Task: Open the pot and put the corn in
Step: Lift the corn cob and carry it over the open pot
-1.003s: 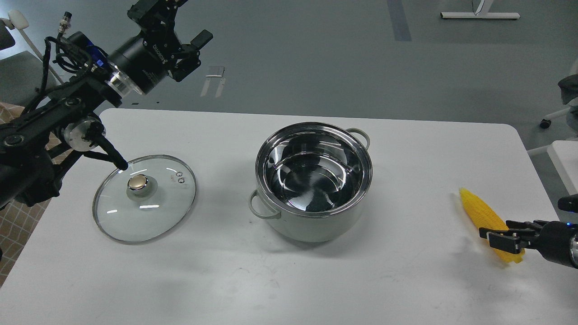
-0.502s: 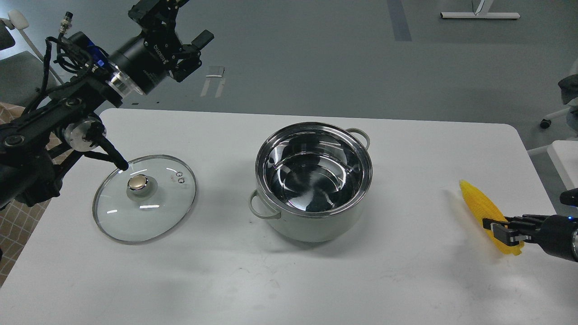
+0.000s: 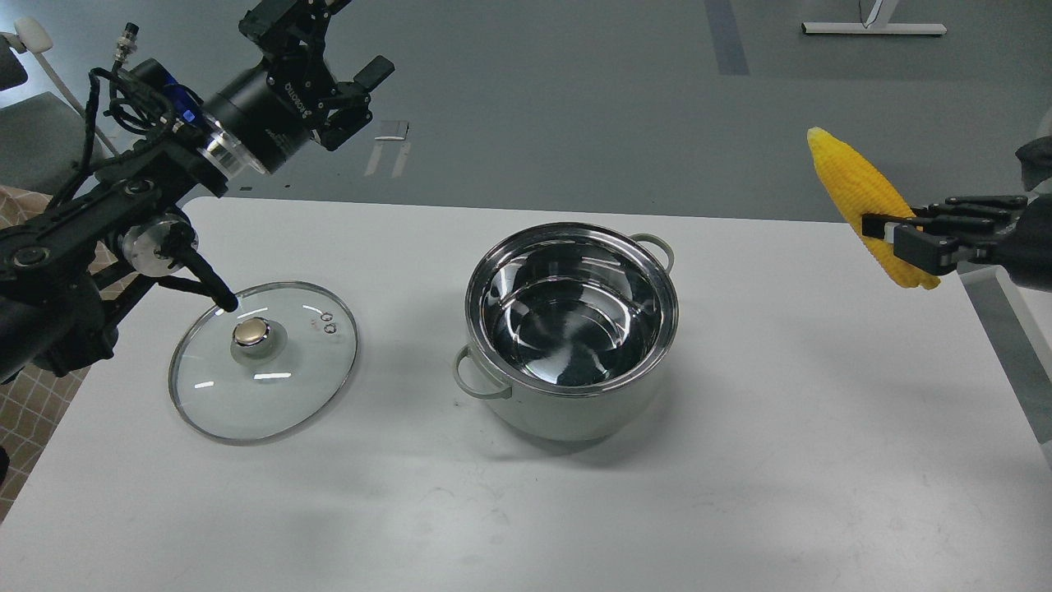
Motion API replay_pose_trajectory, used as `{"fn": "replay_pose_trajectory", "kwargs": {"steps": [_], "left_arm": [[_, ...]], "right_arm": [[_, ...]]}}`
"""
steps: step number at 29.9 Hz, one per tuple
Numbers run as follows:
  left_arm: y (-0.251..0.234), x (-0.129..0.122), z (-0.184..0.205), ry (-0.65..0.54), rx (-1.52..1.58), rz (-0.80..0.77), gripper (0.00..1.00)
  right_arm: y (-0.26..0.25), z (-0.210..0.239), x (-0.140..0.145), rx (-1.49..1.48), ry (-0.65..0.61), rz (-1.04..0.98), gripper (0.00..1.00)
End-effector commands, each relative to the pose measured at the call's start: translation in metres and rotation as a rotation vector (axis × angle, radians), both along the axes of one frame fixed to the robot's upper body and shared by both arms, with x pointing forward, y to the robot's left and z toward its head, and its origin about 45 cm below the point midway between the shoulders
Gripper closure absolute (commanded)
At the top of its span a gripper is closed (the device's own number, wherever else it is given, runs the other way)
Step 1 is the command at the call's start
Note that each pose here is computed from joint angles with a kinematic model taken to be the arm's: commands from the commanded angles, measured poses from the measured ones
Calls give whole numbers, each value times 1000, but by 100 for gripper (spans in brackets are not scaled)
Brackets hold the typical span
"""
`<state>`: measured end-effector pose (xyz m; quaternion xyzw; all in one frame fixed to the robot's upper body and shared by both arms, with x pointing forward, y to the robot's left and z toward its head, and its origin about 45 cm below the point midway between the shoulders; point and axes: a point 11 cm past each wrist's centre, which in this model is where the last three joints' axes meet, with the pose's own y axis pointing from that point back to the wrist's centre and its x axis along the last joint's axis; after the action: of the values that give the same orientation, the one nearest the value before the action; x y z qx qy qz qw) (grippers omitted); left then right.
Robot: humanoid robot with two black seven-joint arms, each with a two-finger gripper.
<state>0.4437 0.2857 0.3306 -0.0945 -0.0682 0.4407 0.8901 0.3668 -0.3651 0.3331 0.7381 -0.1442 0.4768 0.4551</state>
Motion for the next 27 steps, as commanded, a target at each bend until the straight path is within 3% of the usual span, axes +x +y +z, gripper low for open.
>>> {"fn": "replay_pose_trajectory", "kwargs": {"steps": [1, 10, 18, 27], "left_arm": [[0, 0, 0, 0, -1, 0, 2], [1, 1, 0, -1, 2, 6, 2], [2, 1, -1, 2, 3, 11, 2], [4, 2, -1, 1, 3, 13, 2]], "right_arm": [[28, 11, 10, 16, -7, 62, 100], [114, 7, 51, -5, 5, 220, 100], [173, -17, 45, -62, 65, 364, 100], [203, -48, 39, -86, 130, 426, 100]]}}
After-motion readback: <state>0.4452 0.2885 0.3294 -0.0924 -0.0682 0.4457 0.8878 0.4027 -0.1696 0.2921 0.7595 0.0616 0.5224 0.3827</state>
